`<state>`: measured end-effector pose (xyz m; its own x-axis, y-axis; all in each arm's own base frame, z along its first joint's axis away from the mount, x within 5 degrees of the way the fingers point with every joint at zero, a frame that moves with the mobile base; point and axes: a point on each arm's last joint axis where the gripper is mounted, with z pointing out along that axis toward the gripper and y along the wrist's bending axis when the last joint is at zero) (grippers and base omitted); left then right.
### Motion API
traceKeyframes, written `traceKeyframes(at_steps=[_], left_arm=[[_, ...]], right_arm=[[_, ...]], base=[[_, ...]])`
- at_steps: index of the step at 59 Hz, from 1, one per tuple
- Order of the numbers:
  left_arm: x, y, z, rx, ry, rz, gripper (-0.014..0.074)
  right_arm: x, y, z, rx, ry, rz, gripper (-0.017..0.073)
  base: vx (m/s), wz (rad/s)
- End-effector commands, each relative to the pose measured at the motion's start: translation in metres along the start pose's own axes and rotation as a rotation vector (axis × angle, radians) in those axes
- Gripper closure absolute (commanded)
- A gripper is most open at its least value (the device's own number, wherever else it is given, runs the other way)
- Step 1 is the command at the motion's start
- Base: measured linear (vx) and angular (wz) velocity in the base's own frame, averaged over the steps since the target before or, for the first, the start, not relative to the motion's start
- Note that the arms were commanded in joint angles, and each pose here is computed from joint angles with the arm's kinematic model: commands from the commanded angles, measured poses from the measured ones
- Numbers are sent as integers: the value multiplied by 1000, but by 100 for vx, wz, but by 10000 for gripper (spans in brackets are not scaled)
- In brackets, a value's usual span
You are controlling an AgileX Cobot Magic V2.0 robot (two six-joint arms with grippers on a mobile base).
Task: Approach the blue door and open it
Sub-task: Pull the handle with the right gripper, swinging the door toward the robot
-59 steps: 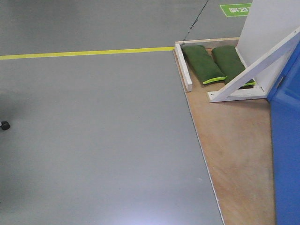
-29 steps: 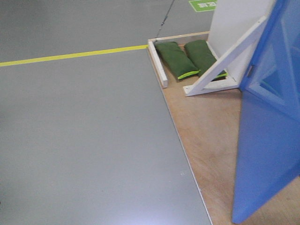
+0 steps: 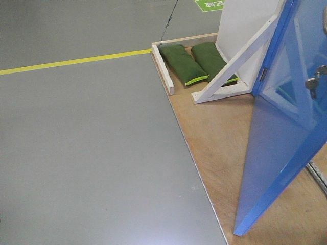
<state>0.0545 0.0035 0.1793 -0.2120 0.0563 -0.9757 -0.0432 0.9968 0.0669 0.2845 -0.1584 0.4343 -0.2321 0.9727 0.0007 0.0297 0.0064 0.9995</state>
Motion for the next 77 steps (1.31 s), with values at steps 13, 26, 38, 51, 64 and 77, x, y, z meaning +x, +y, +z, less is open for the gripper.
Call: traceKeyframes(at_steps=[13, 26, 38, 51, 64, 77], left_arm=[[-7, 0, -1, 4, -94, -10, 524], [-7, 0, -1, 4, -94, -10, 524], [-7, 0, -1, 4, -94, -10, 524], [-7, 0, -1, 4, -94, -10, 524], [-7, 0, -1, 4, -94, -10, 524], [-7, 0, -1, 4, -94, -10, 524]], right_arm=[[66, 28, 45, -129, 232, 10, 557], [84, 30, 78, -136, 124, 32, 557], [118, 30, 99, -136, 73, 53, 557], [153, 30, 111, -131, 98, 62, 557], [158, 30, 111, -130, 135, 60, 557], [159, 30, 111, -130, 138, 60, 557]], base=[[0, -4], [0, -4], [0, 0], [0, 0], [0, 0], [0, 0]])
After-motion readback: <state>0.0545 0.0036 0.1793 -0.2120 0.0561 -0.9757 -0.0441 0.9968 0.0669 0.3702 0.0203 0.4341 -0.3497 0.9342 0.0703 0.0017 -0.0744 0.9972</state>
